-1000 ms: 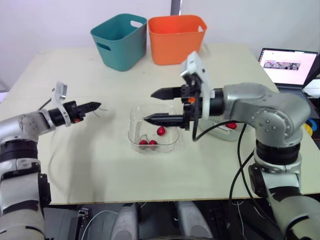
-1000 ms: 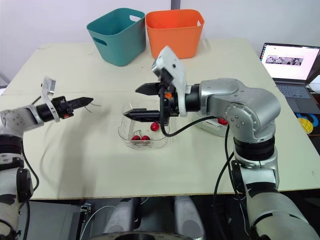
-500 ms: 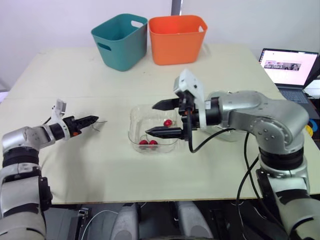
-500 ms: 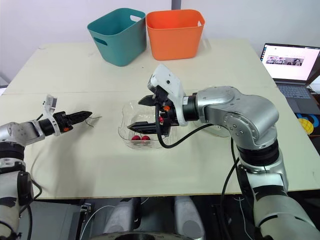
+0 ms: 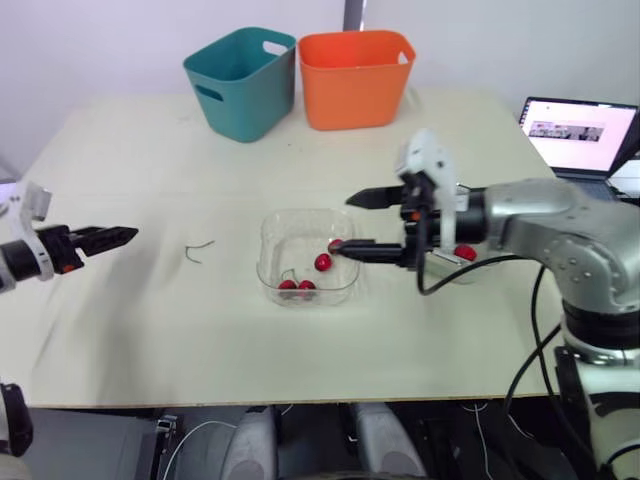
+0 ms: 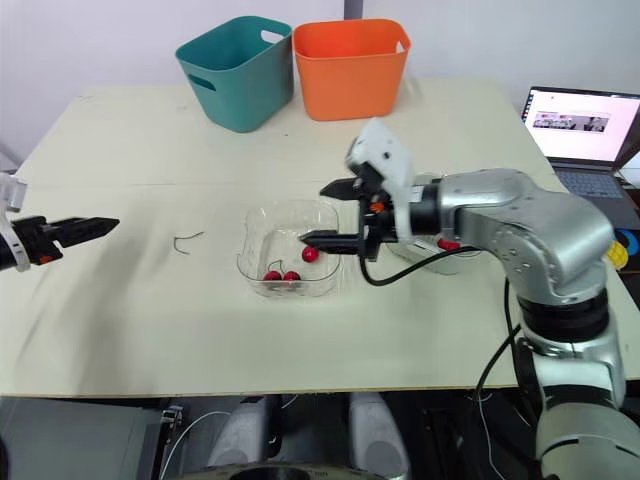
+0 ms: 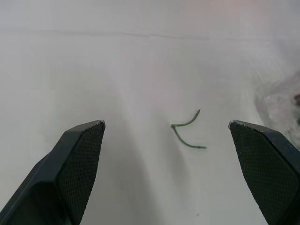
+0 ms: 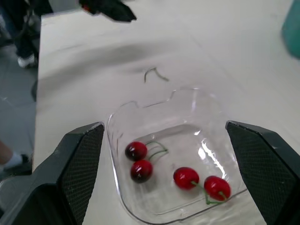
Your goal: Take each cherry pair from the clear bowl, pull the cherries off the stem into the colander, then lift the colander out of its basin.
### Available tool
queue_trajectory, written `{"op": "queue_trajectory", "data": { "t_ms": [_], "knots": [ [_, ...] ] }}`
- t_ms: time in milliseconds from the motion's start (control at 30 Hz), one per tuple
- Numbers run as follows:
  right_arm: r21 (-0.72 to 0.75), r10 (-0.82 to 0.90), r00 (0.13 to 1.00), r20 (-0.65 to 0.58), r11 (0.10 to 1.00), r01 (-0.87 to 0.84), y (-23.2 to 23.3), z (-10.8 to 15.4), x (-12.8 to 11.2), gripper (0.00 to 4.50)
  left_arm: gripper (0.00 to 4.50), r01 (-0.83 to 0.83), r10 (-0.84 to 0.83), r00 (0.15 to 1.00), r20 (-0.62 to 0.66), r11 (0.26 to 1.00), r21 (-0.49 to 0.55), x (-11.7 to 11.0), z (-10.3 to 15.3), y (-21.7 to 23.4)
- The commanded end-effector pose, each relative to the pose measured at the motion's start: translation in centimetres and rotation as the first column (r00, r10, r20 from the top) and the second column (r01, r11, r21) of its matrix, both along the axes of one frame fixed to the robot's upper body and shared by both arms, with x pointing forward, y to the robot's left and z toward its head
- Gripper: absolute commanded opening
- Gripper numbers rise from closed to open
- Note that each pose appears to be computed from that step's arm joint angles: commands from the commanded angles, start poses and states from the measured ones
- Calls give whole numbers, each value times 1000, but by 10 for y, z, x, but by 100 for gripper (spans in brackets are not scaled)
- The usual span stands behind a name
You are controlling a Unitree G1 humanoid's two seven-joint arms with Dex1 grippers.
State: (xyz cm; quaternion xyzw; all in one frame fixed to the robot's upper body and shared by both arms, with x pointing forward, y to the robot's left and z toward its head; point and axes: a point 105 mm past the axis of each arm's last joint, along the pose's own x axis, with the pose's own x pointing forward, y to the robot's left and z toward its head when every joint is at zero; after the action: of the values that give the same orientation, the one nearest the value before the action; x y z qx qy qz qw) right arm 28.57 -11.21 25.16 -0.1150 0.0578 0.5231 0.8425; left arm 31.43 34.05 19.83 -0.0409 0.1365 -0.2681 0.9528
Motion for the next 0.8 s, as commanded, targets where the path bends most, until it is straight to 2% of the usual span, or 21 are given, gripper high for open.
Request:
{"op": "queue_trajectory", "data": {
  "t_ms": [33, 100, 167, 267, 400, 533, 667, 800],
  "knots": [
    [63, -180, 979, 90, 983, 175, -58, 27, 1, 450, 446, 77, -89, 978, 189, 995, 68, -18, 53, -21],
    [71, -245, 968, 56, 968, 241, -85, 29, -4, 450, 446, 111, -127, 971, 200, 990, 89, -24, 55, -31],
    [84, -302, 953, 26, 950, 299, -111, 32, -10, 450, 446, 119, -131, 964, 230, 991, 66, -25, 63, -37],
    [103, -367, 930, 0, 925, 365, -140, 37, -18, 450, 446, 122, -138, 954, 264, 990, 77, -20, 69, -43],
    [67, -402, 916, -12, 913, 401, -156, 34, -22, 450, 446, 155, -188, 946, 264, 978, 141, -10, 62, -52],
    [23, -377, 926, -33, 926, 378, -146, 30, -25, 450, 446, 180, -222, 937, 269, 969, 171, 2, 60, -64],
    [-70, -266, 961, -77, 963, 261, -108, 26, -25, 450, 446, 322, -356, 909, 214, 930, 179, 1, 55, -97],
    [-172, -111, 993, 28, 978, 114, -54, 35, -8, 450, 446, 500, -528, 835, 153, 845, 190, -7, 54, -132]
  ]
}}
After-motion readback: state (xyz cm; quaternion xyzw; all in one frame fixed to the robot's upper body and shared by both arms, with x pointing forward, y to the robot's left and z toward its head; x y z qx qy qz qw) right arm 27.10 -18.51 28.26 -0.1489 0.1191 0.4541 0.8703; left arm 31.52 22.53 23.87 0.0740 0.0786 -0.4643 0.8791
